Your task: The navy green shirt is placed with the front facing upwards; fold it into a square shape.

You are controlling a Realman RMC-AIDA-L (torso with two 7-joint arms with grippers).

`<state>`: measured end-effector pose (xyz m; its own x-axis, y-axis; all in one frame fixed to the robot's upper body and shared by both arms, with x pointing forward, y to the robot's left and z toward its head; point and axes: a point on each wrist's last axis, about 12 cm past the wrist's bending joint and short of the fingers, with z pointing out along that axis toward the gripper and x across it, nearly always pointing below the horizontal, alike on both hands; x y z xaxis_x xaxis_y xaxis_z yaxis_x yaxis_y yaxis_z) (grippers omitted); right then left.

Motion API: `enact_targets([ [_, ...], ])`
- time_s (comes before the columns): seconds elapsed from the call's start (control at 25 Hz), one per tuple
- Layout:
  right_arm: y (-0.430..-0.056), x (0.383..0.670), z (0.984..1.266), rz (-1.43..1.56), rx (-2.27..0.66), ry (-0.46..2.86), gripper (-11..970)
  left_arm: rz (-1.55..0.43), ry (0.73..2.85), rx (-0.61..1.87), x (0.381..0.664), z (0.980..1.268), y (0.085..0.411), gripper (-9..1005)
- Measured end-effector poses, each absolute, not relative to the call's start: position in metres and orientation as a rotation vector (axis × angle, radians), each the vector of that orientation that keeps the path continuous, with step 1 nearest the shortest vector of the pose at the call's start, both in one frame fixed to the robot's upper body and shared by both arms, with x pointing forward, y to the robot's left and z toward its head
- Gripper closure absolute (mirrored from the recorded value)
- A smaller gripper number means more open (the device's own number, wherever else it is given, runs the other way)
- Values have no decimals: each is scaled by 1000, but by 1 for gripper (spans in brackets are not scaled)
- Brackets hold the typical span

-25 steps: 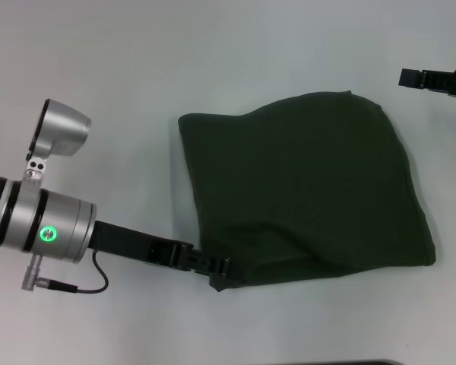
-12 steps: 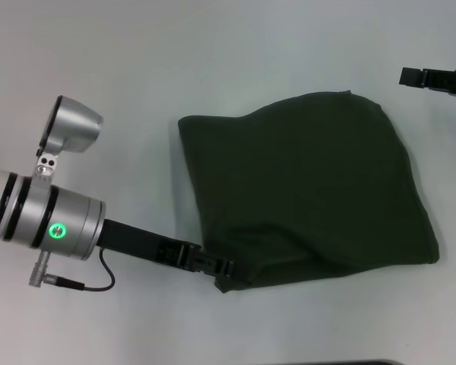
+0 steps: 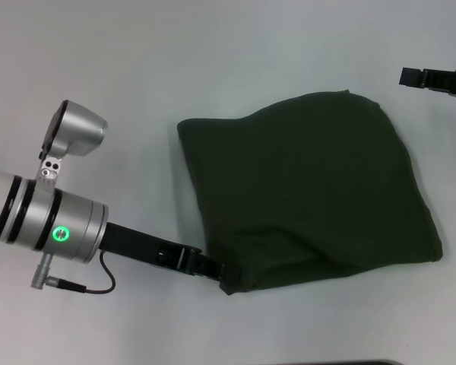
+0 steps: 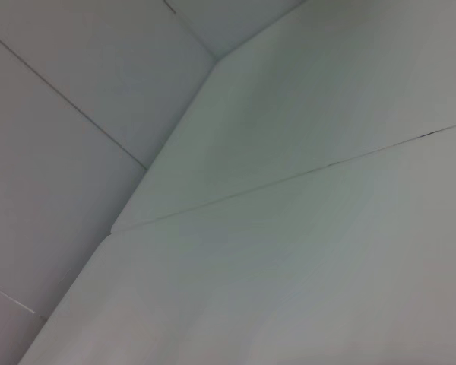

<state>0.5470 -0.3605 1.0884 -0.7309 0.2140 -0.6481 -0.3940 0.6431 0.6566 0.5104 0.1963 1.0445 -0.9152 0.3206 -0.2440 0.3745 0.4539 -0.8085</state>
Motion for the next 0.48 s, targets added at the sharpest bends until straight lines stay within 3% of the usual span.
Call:
enact_targets([
  [0.24, -360, 547, 1088, 1078, -144, 2137, 652, -1482, 2632, 638, 510, 1044, 195, 822],
  [0.48, -359, 547, 1088, 1078, -147, 2138, 652, -1459, 2621, 634, 513, 1046, 202, 856],
])
